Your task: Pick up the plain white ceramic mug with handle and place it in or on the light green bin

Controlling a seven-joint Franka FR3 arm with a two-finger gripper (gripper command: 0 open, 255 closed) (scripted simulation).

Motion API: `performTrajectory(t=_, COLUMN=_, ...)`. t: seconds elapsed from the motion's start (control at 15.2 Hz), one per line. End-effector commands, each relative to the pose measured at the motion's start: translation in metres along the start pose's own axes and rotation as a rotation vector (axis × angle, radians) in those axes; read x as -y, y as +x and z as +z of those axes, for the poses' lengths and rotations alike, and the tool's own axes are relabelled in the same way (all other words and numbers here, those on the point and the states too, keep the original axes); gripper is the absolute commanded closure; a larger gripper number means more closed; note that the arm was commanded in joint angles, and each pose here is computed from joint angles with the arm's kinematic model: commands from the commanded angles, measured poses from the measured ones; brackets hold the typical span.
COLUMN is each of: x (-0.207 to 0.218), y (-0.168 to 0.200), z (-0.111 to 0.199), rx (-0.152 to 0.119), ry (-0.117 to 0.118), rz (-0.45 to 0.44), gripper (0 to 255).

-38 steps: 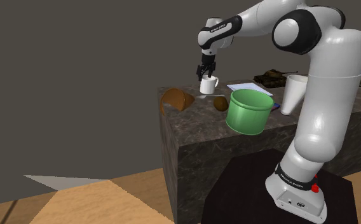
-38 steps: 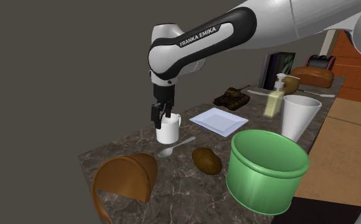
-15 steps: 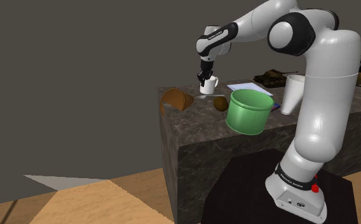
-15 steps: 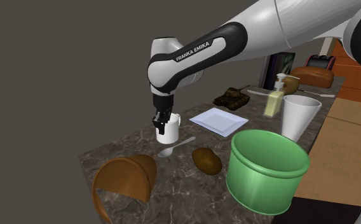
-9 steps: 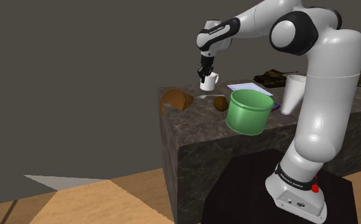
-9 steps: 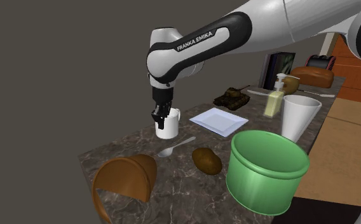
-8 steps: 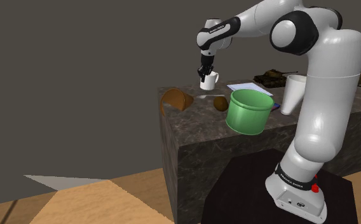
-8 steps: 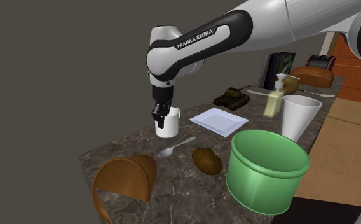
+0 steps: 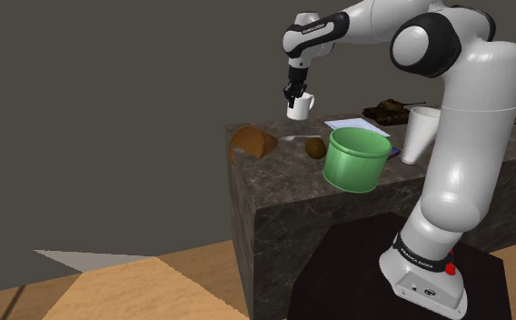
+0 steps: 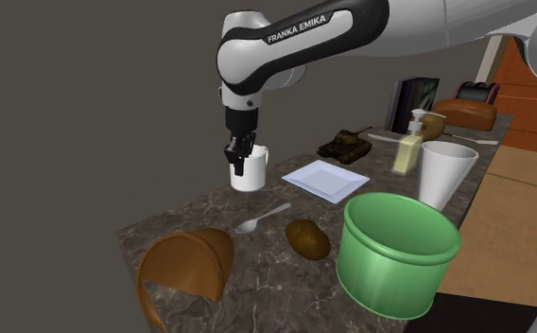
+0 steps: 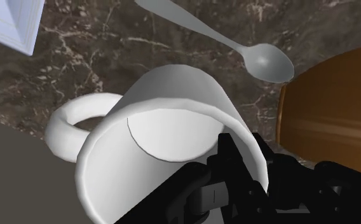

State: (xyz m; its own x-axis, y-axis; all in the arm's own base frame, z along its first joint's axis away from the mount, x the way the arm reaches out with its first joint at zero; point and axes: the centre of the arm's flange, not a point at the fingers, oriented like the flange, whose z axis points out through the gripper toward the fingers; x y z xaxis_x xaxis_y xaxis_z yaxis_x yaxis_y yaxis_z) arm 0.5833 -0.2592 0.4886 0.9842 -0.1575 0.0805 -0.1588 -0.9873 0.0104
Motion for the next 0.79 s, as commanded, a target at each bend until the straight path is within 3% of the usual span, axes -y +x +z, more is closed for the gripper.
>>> performTrajectory(t=0.0, x=0.000, y=0.002, z=-0.009, rx=0.000, ry=0.000, rz=0.000, gripper=255)
performTrajectory(t=0.73, x=-0.001, y=0.006, z=-0.067, rx=0.000, ry=0.000, rz=0.000, gripper=255)
